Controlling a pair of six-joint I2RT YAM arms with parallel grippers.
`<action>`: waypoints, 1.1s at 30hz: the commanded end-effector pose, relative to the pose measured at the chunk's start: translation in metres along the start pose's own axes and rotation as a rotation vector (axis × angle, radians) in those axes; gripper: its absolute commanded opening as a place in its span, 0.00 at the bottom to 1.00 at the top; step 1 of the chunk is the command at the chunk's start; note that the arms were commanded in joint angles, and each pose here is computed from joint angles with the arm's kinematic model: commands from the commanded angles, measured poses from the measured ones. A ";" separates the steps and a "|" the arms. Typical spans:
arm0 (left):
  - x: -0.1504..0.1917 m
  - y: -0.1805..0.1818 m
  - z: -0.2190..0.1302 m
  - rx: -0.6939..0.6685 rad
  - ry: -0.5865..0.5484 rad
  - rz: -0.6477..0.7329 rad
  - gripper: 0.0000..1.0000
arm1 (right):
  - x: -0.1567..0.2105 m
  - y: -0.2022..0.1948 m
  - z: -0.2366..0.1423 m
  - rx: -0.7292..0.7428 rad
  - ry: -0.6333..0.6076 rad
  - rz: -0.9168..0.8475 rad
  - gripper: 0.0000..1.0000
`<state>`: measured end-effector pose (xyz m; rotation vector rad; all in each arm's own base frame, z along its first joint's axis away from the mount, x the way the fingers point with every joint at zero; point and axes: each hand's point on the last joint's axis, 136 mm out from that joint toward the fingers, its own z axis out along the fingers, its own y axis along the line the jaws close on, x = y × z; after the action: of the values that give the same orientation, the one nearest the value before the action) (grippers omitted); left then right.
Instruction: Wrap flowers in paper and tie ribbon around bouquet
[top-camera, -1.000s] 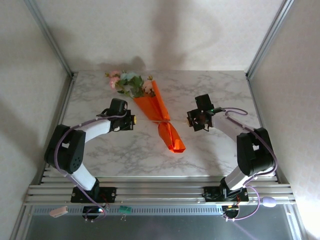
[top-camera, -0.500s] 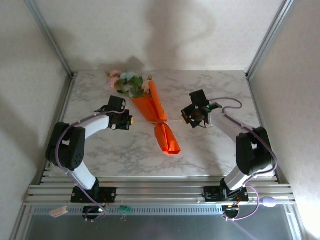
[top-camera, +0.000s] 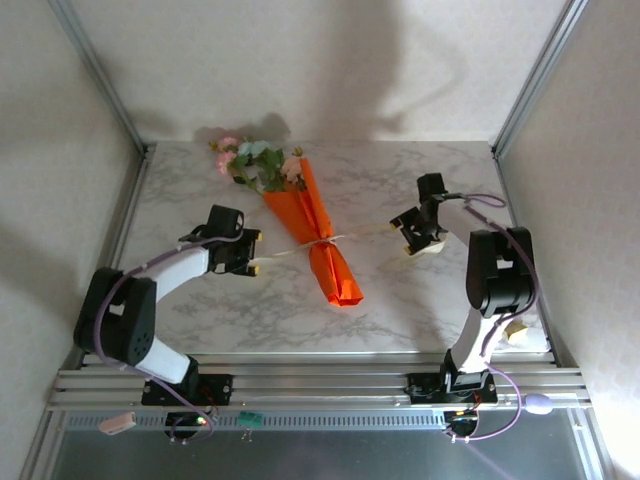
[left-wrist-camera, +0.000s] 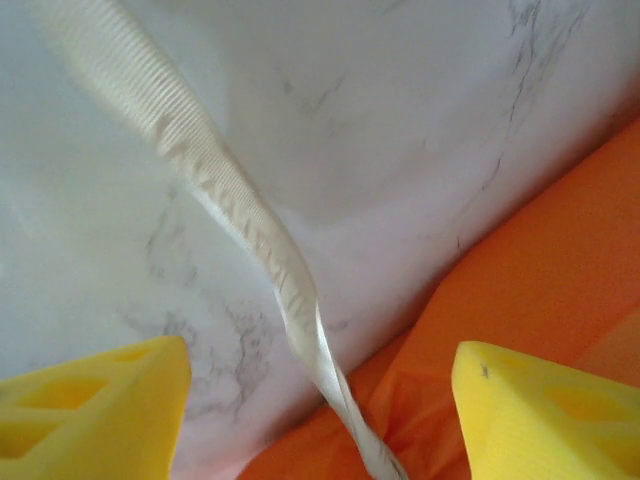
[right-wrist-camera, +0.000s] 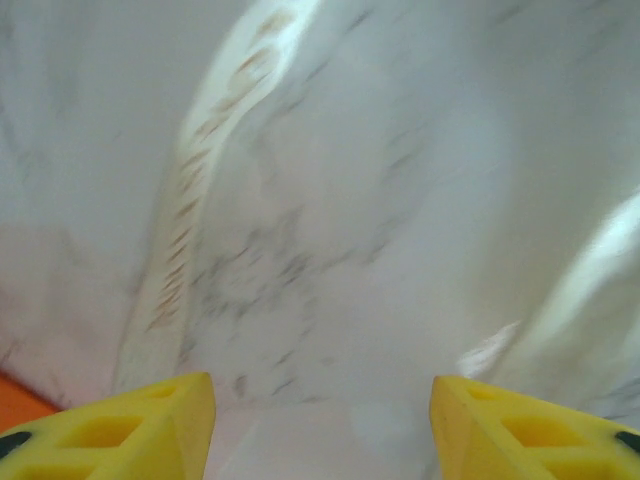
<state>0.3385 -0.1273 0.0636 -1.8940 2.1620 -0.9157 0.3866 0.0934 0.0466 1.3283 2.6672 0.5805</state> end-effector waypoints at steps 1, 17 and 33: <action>0.028 -0.004 -0.006 0.058 0.082 -0.109 0.71 | -0.014 -0.009 -0.006 0.015 -0.019 -0.011 0.60; -0.027 0.009 0.013 -0.072 -0.034 -0.056 0.66 | 0.040 0.086 -0.034 -0.087 -0.139 -0.406 0.58; -0.138 0.009 -0.091 -0.189 -0.485 0.124 0.63 | 0.376 0.183 0.039 -0.510 0.002 -1.846 0.56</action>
<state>0.3438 0.0227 0.0976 -1.7829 2.0515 -0.3134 0.2951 0.4873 0.1353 -1.0632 2.2787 0.7562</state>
